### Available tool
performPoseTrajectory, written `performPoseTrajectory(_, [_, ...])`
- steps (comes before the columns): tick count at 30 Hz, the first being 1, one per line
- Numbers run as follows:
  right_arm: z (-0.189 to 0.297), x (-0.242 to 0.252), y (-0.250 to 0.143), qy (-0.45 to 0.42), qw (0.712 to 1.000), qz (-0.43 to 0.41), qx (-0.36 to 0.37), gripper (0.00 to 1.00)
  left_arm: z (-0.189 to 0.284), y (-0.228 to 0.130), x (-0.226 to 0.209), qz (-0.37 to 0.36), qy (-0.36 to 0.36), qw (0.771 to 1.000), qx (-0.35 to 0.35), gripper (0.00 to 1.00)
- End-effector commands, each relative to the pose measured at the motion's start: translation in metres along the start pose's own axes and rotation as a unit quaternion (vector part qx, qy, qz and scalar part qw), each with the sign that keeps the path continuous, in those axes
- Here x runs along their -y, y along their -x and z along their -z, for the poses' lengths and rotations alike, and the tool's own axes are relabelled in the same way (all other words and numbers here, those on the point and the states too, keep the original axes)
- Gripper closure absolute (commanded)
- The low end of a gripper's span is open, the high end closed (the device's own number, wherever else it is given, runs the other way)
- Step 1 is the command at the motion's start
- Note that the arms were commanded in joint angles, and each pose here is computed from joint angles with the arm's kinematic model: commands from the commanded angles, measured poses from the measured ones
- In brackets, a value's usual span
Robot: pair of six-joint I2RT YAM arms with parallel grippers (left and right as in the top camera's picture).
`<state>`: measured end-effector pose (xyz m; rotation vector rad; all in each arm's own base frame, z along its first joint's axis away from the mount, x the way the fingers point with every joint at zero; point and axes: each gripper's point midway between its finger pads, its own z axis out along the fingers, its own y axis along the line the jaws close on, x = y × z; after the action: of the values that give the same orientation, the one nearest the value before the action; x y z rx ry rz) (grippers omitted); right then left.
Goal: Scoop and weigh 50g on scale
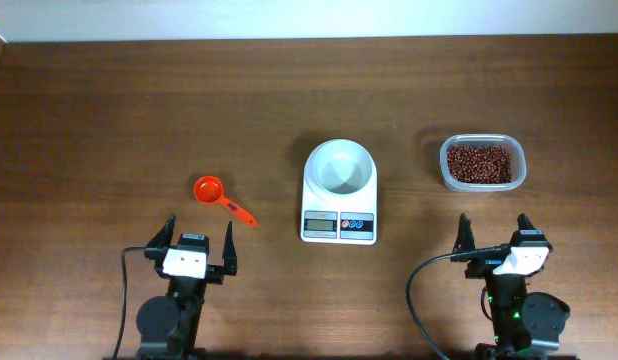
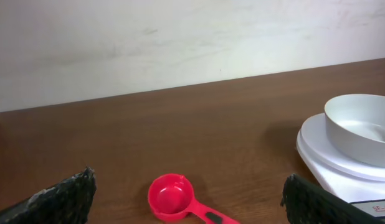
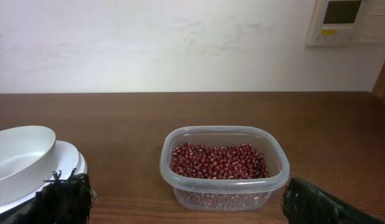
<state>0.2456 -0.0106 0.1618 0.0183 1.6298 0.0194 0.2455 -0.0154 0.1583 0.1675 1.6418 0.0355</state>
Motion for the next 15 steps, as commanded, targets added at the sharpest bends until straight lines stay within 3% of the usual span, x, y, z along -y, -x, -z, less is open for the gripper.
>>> performPoseTrajectory(1, [0.0,-0.002,-0.004,0.004,1.0,0.0,-0.005,0.01,0.006,0.017,0.0,0.031,-0.004,0.999,0.008,0.01])
performPoseTrajectory(7, [0.0,-0.002,-0.004,0.004,1.0,0.0,-0.005,0.01,0.019,0.048,-0.004,0.039,-0.003,0.999,0.008,0.01])
performPoseTrajectory(15, [0.0,-0.002,-0.004,0.004,1.0,0.0,-0.005,0.01,0.023,0.059,-0.005,0.08,-0.003,0.997,0.019,0.01])
